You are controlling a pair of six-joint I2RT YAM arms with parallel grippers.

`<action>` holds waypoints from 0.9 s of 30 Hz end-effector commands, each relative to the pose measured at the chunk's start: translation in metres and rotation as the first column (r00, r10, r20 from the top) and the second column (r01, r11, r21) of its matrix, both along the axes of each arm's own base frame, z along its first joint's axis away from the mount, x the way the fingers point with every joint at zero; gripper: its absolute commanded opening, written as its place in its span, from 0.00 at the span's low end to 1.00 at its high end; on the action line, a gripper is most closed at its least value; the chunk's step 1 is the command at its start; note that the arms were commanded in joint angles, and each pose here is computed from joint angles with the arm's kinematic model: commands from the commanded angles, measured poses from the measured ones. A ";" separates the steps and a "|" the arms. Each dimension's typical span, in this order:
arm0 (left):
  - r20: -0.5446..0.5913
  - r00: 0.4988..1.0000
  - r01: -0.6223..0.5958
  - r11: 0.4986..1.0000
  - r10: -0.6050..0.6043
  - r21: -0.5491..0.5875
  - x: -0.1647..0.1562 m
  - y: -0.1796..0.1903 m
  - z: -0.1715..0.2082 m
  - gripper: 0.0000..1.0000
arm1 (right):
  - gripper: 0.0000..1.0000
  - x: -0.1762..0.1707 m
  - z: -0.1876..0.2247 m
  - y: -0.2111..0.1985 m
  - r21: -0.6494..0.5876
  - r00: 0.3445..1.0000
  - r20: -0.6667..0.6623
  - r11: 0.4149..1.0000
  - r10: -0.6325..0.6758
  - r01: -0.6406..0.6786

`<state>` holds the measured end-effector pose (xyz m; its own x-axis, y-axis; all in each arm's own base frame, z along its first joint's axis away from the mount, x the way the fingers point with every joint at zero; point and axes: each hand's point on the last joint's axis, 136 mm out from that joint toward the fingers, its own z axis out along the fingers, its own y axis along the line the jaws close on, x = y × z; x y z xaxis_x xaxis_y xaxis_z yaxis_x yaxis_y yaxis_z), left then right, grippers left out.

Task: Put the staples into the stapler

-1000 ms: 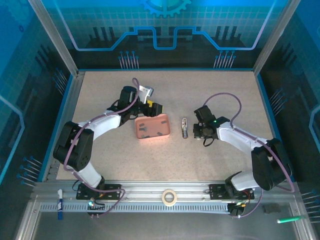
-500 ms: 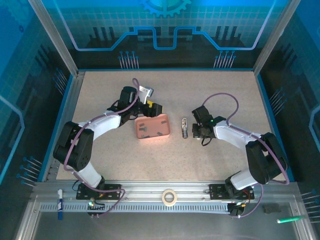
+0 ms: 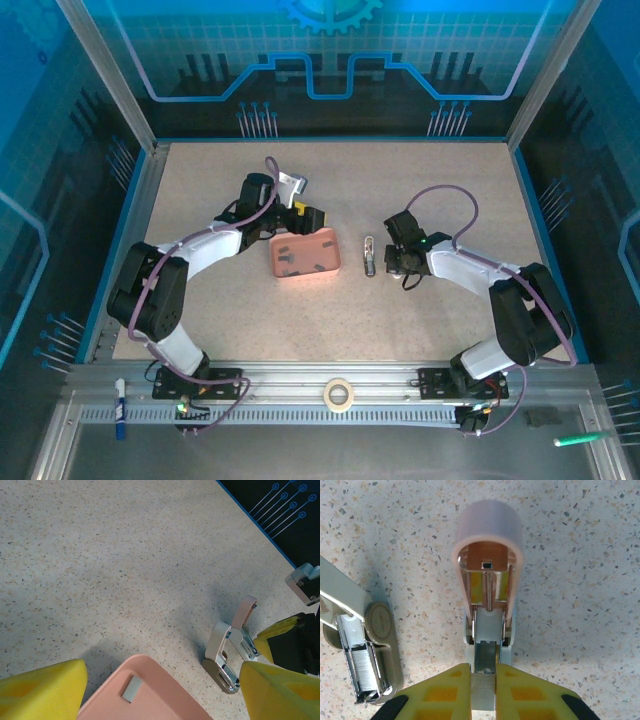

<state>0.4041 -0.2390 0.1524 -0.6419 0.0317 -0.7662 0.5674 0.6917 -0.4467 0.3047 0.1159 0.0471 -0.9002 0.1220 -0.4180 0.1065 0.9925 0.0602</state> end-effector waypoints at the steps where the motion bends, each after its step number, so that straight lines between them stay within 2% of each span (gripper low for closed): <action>1: -0.005 1.000 0.025 1.000 -0.025 -0.005 -0.003 -0.004 -0.003 0.81 | 0.17 0.008 0.006 -0.006 -0.006 0.998 0.040 0.999 -0.041 0.041; 27: -0.004 1.000 0.028 1.000 -0.028 0.001 -0.004 -0.003 -0.003 0.81 | 0.17 0.000 -0.017 -0.008 0.002 0.999 -0.015 0.999 -0.052 0.052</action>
